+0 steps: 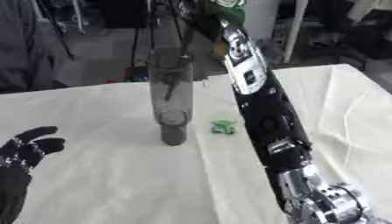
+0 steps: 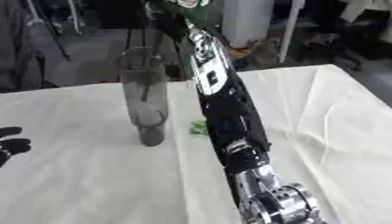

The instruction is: Arrange flowers into the vase.

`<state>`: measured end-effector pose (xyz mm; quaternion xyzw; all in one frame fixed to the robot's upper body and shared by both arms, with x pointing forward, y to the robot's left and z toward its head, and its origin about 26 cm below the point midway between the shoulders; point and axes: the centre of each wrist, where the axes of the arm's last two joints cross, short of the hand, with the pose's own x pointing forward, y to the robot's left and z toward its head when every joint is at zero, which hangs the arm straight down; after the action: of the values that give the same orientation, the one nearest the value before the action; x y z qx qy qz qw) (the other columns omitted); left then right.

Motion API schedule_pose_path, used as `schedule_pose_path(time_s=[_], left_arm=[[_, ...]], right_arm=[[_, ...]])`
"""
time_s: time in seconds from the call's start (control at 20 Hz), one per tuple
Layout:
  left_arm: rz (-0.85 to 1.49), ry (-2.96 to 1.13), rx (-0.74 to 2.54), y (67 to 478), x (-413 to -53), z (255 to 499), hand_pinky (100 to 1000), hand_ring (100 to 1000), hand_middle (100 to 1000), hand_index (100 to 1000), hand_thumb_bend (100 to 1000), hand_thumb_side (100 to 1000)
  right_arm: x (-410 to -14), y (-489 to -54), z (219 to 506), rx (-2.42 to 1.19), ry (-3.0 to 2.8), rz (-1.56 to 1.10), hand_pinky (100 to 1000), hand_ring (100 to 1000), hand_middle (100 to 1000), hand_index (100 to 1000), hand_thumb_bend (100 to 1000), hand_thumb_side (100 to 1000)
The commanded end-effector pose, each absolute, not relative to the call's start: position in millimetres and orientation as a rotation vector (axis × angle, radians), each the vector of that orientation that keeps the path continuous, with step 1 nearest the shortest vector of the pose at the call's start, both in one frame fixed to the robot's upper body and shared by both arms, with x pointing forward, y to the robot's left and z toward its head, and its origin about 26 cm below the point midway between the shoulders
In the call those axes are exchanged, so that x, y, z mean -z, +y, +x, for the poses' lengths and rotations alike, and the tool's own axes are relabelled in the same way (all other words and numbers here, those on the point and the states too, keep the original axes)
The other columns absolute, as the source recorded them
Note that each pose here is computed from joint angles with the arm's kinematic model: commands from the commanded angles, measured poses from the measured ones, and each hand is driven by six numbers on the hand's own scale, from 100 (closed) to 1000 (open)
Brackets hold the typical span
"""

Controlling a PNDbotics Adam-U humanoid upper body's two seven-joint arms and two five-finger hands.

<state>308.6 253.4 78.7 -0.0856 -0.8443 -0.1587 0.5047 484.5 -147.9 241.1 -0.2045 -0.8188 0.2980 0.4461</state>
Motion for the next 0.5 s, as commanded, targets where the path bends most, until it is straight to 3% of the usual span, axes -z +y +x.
schedule_pose_path(time_s=[0.05, 0.5], left_arm=[[-0.178, -2.054, 0.393, 260.2, -85.0, 309.7, 765, 722, 752, 793, 840, 980], [-0.167, -2.045, 0.393, 262.9, -82.4, 308.7, 765, 722, 752, 793, 839, 980]], right_arm=[[-254.0, -157.5, 485.6, -0.764, -2.059, -0.513, 759, 750, 455, 513, 148, 810], [-241.5, -167.1, 489.5, -0.856, -2.041, -0.491, 761, 751, 456, 504, 145, 801]])
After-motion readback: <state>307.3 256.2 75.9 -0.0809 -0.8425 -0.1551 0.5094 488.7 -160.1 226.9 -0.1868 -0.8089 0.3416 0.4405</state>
